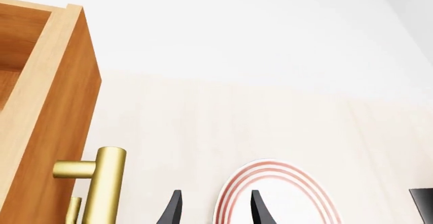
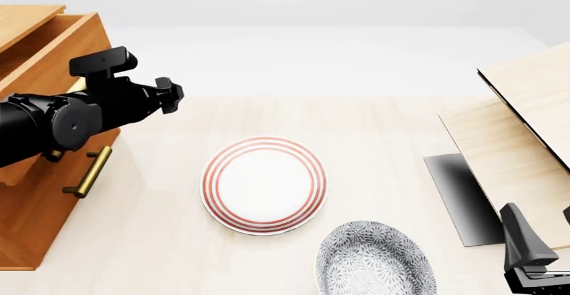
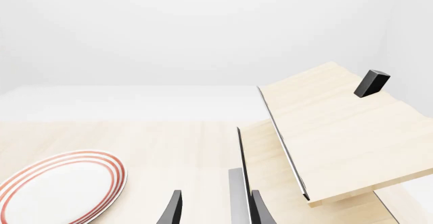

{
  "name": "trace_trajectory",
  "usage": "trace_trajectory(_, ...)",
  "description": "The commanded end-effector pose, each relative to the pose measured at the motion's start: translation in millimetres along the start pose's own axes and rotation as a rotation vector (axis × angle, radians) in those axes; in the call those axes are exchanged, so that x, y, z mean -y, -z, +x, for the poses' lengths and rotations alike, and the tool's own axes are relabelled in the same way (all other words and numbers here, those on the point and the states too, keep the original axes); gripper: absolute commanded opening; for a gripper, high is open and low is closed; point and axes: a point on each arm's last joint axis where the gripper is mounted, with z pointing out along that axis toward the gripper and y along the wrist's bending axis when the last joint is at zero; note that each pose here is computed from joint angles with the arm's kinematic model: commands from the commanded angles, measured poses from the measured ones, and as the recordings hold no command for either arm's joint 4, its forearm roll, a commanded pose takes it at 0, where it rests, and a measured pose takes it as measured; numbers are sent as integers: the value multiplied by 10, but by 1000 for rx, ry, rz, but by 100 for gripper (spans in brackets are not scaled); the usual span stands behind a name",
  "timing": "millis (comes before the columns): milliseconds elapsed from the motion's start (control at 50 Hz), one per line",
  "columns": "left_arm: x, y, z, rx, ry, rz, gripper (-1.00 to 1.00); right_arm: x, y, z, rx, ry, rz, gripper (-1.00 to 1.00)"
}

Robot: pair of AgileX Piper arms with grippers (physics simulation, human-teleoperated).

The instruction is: Close the top drawer of the cabinet.

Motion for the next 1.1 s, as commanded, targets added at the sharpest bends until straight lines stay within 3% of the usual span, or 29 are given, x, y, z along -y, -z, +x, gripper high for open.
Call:
trace_trajectory(20,-123,99,-7,12,29,-32,100,0,0,0,0,0,0,100)
trace_trajectory(600,-443,355,-10,46,70,-126,100,0,0,0,0,0,0,100)
trace_trajectory(1100,-592,450,-67,67,74,-177,100,0,0,0,0,0,0,100)
